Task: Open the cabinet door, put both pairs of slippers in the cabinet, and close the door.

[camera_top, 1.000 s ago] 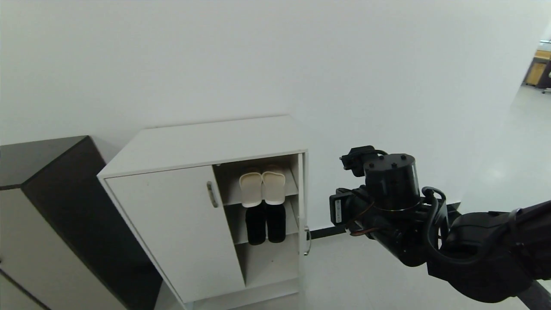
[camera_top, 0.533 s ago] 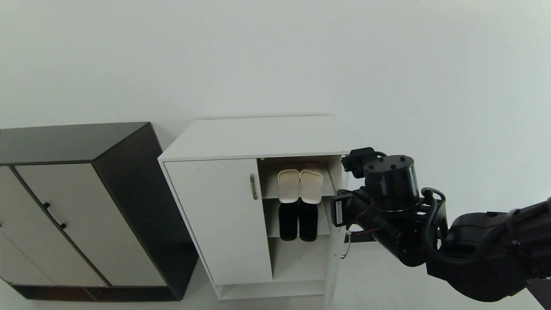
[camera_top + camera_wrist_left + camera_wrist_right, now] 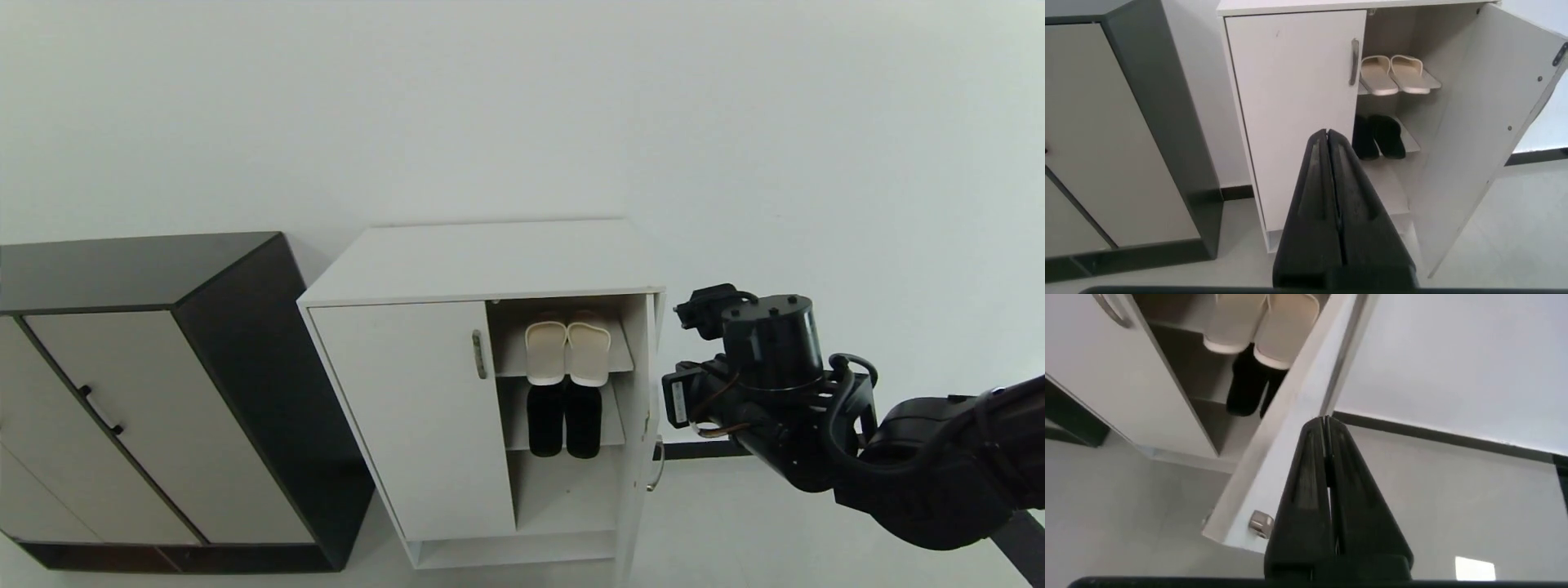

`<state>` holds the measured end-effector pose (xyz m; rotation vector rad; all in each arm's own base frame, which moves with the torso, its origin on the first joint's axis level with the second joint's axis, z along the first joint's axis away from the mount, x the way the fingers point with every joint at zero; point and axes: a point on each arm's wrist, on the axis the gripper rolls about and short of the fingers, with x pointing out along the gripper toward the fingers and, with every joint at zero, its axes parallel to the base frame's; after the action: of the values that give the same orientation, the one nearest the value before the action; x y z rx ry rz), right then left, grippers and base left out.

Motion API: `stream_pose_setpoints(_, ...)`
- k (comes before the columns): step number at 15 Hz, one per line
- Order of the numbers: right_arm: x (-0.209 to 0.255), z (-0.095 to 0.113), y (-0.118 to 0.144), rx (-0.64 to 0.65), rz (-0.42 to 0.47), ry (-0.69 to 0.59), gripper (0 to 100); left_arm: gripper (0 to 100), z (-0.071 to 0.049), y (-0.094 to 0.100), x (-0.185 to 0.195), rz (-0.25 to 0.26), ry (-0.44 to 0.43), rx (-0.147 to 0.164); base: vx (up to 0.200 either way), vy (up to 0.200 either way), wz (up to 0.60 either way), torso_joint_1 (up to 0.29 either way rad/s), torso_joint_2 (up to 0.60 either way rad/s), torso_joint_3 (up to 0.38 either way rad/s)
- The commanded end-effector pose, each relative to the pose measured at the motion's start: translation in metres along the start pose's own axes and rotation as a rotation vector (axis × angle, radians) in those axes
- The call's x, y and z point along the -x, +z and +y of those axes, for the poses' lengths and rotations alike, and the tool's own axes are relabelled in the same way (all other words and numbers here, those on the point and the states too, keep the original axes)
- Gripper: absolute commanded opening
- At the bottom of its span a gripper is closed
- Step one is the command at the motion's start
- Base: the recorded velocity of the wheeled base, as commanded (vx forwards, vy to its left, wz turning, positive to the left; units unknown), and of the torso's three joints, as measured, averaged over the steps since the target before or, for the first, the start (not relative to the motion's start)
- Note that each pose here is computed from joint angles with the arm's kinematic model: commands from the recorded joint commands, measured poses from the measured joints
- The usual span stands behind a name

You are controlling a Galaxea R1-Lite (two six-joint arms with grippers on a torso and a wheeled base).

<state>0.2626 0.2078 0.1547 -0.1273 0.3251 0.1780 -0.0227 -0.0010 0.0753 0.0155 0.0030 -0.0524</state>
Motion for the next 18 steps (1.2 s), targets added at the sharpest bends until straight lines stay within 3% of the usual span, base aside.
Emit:
stream_pose_setpoints(1, -0.006, 0.001, -0.009, 0.019, 0.03, -0.003, 0, 0, 0.0, 0.0, 0.0, 0.0, 0.0, 0.0, 0.0, 0.0, 0.0, 0.0, 0.0, 0.0)
stream_pose_setpoints(6, -0.021, 0.009, -0.025, 0.036, 0.081, 0.023, 0, 0, 0.0, 0.0, 0.0, 0.0, 0.0, 0.0, 0.0, 0.0, 0.0, 0.0, 0.0, 0.0)
stream_pose_setpoints(12, -0.015, 0.019, -0.012, -0.111, -0.077, 0.223, 0, 0, 0.0, 0.0, 0.0, 0.0, 0.0, 0.0, 0.0, 0.0, 0.0, 0.0, 0.0, 0.0)
stream_pose_setpoints(15, -0.011, 0.017, -0.018, -0.115, -0.1, 0.291, 0, 0, 0.0, 0.0, 0.0, 0.0, 0.0, 0.0, 0.0, 0.0, 0.0, 0.0, 0.0, 0.0)
stream_pose_setpoints(18, -0.014, 0.007, -0.029, -0.104, -0.06, 0.351, 0, 0, 0.0, 0.0, 0.0, 0.0, 0.0, 0.0, 0.0, 0.0, 0.0, 0.0, 0.0, 0.0)
